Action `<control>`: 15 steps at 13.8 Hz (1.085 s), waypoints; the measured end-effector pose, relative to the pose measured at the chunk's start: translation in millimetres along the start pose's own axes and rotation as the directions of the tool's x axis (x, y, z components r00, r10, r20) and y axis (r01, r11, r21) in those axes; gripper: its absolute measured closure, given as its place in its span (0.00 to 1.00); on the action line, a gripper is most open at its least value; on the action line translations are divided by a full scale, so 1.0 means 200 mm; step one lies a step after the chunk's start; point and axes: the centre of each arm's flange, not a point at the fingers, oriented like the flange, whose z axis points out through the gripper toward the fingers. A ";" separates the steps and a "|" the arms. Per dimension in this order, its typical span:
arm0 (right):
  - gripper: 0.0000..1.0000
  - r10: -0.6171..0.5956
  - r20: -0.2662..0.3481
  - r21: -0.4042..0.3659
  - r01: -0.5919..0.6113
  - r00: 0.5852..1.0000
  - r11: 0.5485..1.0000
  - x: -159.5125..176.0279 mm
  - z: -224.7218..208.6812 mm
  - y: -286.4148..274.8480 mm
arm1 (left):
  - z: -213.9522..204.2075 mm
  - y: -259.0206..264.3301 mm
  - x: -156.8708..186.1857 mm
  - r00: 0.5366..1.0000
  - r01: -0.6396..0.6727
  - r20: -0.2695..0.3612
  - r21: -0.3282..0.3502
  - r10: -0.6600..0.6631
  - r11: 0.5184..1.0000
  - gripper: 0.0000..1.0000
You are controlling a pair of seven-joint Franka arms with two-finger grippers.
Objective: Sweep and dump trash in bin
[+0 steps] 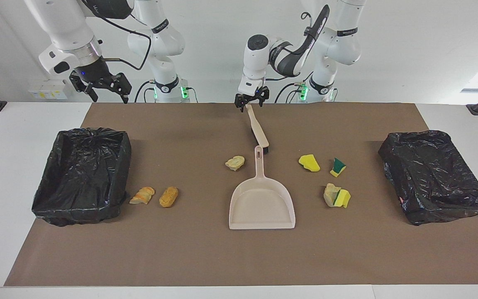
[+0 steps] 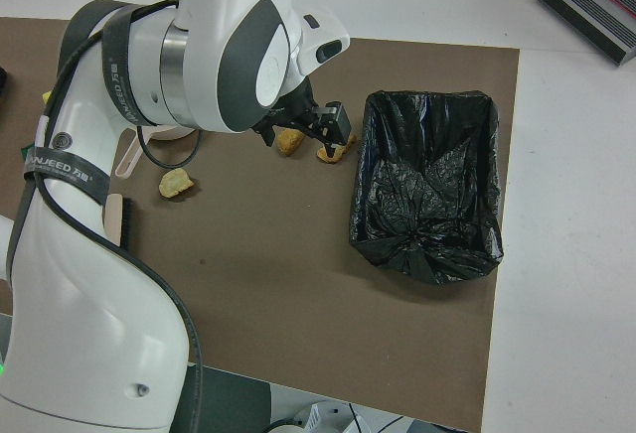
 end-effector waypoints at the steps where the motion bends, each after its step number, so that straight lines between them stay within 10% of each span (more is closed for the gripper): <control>1: 0.00 -0.005 -0.010 0.000 0.005 1.000 1.000 0.00 0.03 -0.01 | 0.00 0.00 -0.01 1.000 -0.003 0.000 0.001 0.003 1.000 0.18; 6: 0.00 -0.025 -0.014 -0.002 0.025 1.000 1.000 0.07 0.21 -0.21 | 0.01 -0.01 -0.01 1.000 -0.004 0.002 0.005 0.004 1.000 0.73; 15: 0.00 0.055 -0.074 0.040 -0.052 0.996 0.998 0.31 0.60 -0.78 | -0.49 -0.21 0.53 0.998 0.035 0.055 0.046 -0.038 0.998 0.73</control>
